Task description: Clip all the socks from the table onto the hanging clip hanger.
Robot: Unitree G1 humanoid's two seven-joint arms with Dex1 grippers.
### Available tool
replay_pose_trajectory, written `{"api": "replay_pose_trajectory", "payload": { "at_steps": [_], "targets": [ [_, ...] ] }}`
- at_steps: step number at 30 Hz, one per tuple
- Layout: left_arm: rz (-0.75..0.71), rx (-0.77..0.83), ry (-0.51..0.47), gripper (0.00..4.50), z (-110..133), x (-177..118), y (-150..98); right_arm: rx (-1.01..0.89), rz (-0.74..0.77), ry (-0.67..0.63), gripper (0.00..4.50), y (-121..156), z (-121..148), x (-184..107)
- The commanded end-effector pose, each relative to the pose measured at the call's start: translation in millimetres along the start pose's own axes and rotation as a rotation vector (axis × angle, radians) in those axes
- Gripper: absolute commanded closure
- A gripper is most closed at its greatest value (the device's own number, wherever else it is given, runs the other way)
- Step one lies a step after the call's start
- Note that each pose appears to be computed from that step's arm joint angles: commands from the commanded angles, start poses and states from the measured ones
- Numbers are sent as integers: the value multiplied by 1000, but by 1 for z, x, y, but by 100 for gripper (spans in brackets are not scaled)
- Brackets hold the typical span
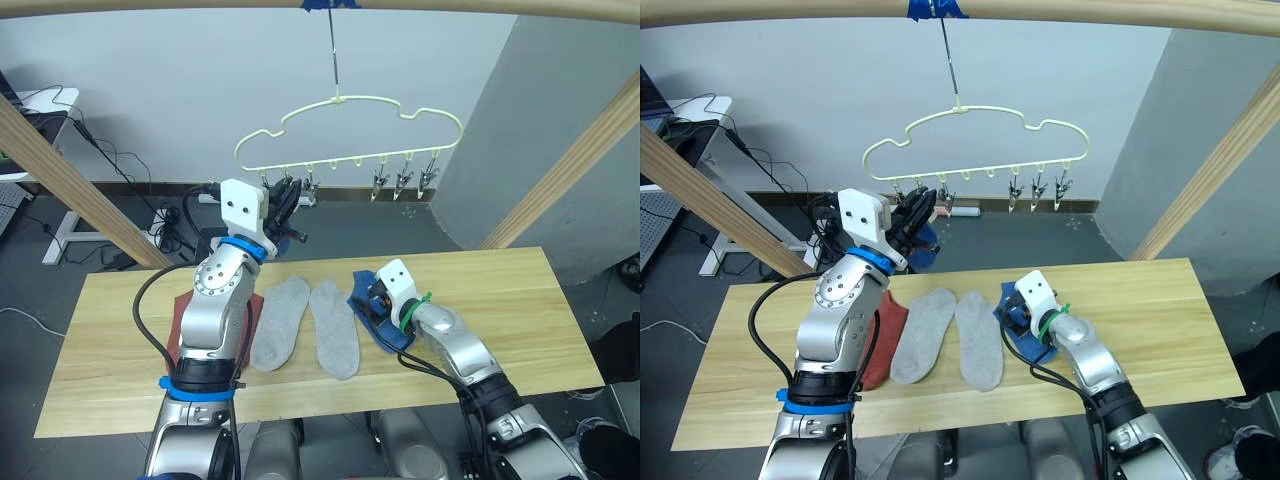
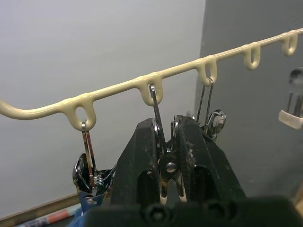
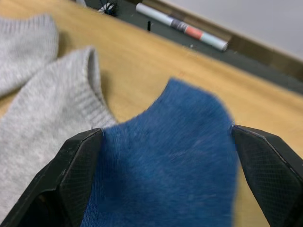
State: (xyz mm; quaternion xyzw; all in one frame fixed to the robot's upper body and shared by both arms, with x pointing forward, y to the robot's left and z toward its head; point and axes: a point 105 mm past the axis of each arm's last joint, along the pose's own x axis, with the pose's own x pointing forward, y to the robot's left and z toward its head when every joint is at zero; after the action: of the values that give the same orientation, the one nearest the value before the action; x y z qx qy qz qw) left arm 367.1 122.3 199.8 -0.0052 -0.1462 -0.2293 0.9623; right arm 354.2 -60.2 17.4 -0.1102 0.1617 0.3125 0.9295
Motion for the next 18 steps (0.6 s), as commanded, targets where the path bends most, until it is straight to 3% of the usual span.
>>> {"api": "replay_pose_trajectory", "payload": {
  "at_steps": [1, 10, 12, 18],
  "targets": [
    [-53, 9, -75, 425, 26, 1, -8, 20, -20, 9, 62, -5, -5, 5],
    [-106, -55, -54, 425, 35, 1, -11, 129, -27, 18, 390, -8, -10, 7],
    [-116, -56, -48, 425, 36, 1, -11, 142, -18, 0, 446, -7, -7, 5],
    [-119, -66, -29, 425, 37, -2, -5, 172, 57, -58, 450, 2, 4, -4]
  ]
}}
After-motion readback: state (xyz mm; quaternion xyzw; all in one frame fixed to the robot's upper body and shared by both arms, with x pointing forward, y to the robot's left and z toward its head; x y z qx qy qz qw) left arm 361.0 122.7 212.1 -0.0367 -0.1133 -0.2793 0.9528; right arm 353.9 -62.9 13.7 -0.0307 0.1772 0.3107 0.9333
